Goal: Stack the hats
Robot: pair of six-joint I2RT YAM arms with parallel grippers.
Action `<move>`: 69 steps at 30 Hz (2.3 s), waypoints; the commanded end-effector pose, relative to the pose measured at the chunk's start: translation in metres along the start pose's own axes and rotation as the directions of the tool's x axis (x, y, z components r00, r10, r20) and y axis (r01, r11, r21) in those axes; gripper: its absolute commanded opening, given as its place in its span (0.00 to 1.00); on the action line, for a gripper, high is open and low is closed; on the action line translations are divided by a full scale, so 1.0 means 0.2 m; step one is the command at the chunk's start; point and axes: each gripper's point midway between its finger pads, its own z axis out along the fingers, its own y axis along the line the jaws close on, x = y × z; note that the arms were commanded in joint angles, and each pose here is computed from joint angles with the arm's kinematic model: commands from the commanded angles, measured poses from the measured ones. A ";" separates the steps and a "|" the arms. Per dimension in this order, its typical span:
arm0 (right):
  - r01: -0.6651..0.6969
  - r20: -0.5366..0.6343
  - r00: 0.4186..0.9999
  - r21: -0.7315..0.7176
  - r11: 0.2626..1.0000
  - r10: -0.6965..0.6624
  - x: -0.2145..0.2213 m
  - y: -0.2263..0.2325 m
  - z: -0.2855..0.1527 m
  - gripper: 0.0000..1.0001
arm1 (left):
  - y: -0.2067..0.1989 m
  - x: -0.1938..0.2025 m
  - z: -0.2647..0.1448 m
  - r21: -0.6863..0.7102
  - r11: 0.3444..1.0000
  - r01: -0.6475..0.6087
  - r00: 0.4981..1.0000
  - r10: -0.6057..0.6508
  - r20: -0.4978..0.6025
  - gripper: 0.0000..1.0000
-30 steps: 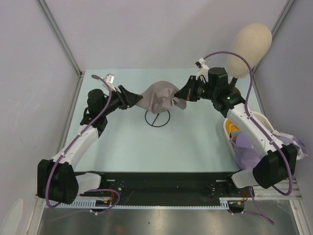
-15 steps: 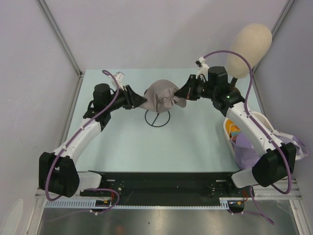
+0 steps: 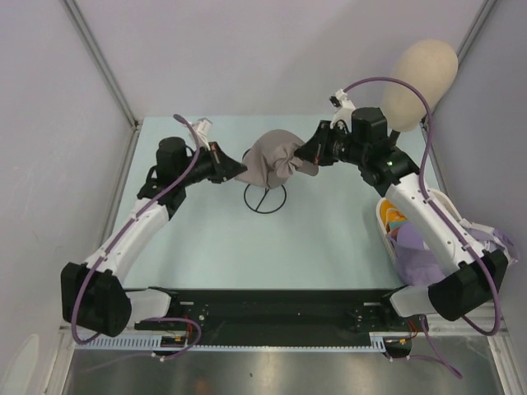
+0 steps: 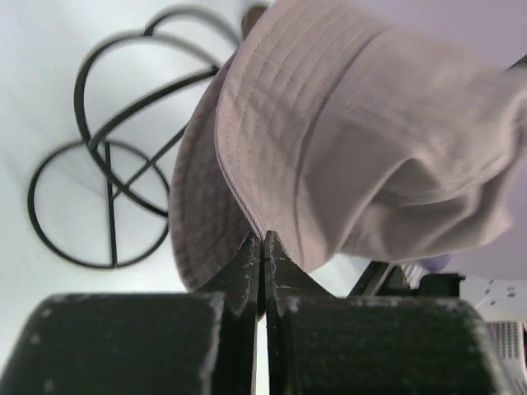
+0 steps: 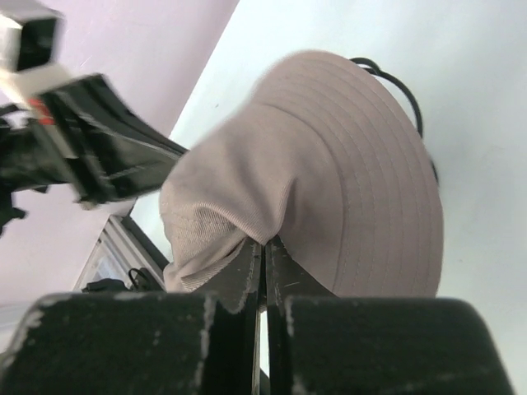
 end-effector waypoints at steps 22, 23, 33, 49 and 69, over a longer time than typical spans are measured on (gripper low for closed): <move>0.043 0.276 0.958 0.146 0.988 -0.083 -0.24 0.09 -0.59 0.97 | -0.79 -0.69 -0.36 0.199 0.980 0.005 0.887 -0.096 0.452 0.00; 0.038 0.288 0.955 0.121 0.992 -0.072 -0.24 0.13 -0.60 0.96 | -0.83 -0.70 -0.34 0.220 0.975 0.009 0.888 -0.109 0.447 0.00; -0.080 0.281 0.959 0.141 0.987 0.038 -0.17 0.07 -0.45 0.93 | -1.02 -0.74 -0.13 0.275 0.961 -0.012 0.902 -0.108 0.417 0.00; -0.081 0.243 0.970 0.272 0.959 0.013 -0.14 -0.13 -0.38 0.92 | -0.89 -0.59 0.16 0.279 0.957 0.076 0.942 -0.160 0.293 0.00; -0.075 0.239 0.971 0.330 0.941 -0.006 -0.18 -0.24 -0.42 0.93 | -0.24 -0.53 0.04 -0.022 0.988 0.152 0.929 -0.135 0.343 0.00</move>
